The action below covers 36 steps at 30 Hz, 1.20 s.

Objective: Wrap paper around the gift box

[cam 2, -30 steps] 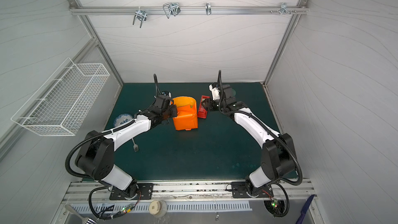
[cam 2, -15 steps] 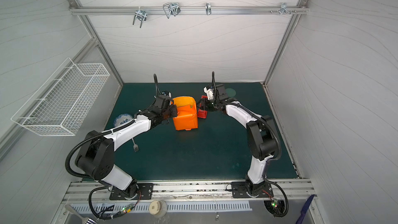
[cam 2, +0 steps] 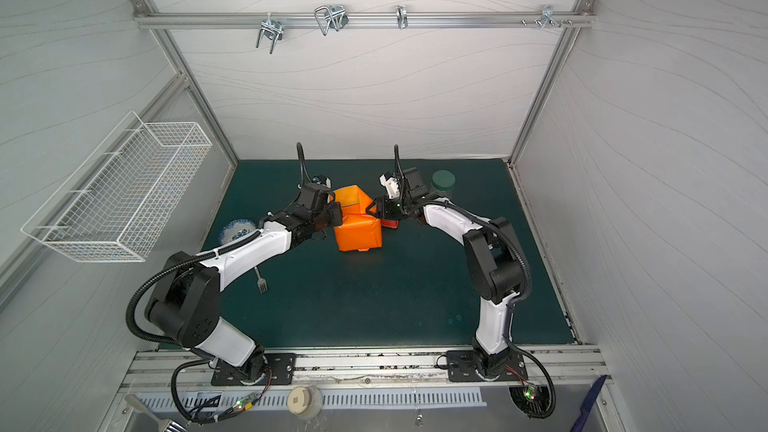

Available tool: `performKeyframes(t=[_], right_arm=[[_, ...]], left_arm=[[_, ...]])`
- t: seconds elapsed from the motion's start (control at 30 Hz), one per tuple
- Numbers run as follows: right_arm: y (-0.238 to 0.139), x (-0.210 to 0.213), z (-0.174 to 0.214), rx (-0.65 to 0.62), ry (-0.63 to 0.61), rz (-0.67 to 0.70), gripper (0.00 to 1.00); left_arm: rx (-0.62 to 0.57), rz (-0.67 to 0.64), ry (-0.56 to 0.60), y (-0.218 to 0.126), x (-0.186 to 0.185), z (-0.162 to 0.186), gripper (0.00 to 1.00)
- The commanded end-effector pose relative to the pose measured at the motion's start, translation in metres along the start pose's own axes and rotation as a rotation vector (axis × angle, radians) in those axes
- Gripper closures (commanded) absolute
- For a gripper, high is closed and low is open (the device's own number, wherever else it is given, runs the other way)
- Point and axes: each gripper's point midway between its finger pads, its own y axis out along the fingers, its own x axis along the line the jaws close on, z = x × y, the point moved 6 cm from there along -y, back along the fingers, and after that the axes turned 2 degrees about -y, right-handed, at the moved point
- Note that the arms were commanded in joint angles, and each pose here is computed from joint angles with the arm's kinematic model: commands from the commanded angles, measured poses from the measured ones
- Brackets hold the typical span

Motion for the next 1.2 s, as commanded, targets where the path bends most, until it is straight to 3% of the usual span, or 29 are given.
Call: performKeyframes(t=[0.0, 0.2, 0.37, 0.5, 0.6, 1.17], right_arm=[[0.013, -0.02, 0.014, 0.032, 0.011, 0.071, 0.48], [0.014, -0.029, 0.031, 0.033, 0.037, 0.089, 0.49], [0.013, -0.029, 0.036, 0.033, 0.04, 0.081, 0.5], [0.012, -0.028, 0.036, 0.032, 0.035, 0.077, 0.5], [0.011, -0.027, 0.036, 0.03, 0.034, 0.075, 0.5], [0.01, -0.026, 0.038, 0.029, 0.032, 0.068, 0.51]], left_arm=[[0.03, 0.02, -0.003, 0.001, -0.002, 0.005, 0.85], [-0.022, 0.11, -0.042, -0.028, -0.01, -0.009, 0.53], [-0.06, 0.227, -0.159, -0.06, 0.004, -0.011, 0.4], [-0.067, 0.272, -0.309, -0.069, 0.032, -0.013, 0.41], [-0.041, 0.268, -0.344, -0.063, 0.04, -0.02, 0.46], [0.084, 0.355, -0.301, -0.002, 0.015, -0.033, 0.46]])
